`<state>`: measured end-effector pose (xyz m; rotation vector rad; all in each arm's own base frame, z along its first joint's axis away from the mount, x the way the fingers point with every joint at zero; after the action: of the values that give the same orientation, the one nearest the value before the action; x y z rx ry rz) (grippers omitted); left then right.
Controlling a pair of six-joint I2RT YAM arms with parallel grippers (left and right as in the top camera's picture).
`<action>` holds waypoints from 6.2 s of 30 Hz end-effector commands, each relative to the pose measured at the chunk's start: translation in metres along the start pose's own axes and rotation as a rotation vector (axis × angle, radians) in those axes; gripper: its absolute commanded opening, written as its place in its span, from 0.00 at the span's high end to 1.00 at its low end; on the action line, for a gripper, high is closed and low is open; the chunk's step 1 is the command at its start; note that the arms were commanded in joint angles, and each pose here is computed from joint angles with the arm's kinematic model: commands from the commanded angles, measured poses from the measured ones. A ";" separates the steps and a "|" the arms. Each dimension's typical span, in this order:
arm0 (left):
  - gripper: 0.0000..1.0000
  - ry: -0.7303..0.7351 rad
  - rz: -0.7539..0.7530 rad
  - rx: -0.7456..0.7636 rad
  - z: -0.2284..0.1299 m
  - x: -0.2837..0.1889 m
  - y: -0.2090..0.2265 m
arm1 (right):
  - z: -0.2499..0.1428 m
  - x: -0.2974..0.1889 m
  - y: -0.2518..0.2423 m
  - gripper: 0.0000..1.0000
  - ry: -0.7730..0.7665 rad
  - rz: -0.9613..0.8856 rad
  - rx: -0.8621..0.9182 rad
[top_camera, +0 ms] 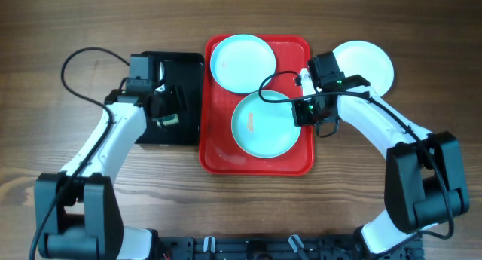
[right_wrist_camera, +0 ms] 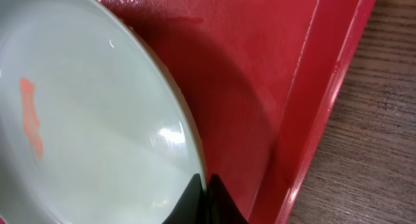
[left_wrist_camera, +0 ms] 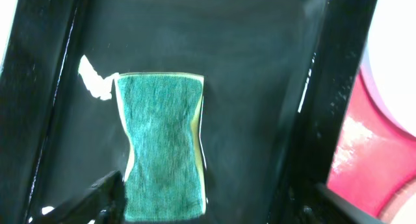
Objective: Clean dirty plates on tray and stack at the side
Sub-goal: 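Grasp the green sponge in the black tray with the left gripper, then move the sponge with the left gripper onto the pale-green plate, then scrub the pale-green plate with the sponge in the left gripper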
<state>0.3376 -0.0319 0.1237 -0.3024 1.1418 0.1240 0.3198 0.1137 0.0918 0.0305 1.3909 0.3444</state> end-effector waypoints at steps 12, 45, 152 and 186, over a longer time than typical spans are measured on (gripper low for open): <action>0.33 0.009 0.153 0.039 -0.008 0.040 0.017 | -0.004 0.005 0.003 0.96 0.018 0.021 -0.046; 0.59 0.004 0.153 0.035 -0.008 0.044 0.017 | 0.003 0.005 0.003 0.69 -0.021 0.019 -0.085; 0.96 -0.463 -0.083 0.255 0.050 -0.078 -0.024 | -0.001 0.021 0.006 0.96 0.068 0.123 0.063; 0.96 0.088 -0.443 0.157 -0.061 -0.012 -0.144 | 0.001 0.020 0.012 0.96 0.058 0.181 0.081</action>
<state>0.3160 -0.1766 0.1593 -0.4067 1.0795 -0.3736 0.3240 0.1277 0.0773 0.1723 1.4469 0.4219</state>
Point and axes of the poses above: each gripper's point midway between its finger pads, its own x axis out along the fingers, its own y axis along the line the jaws close on, z = x × y, the point moved 7 cm from there along -x, back along the fingers, and after that the axes turned 3 degrees about -x, right-handed, at the moved point
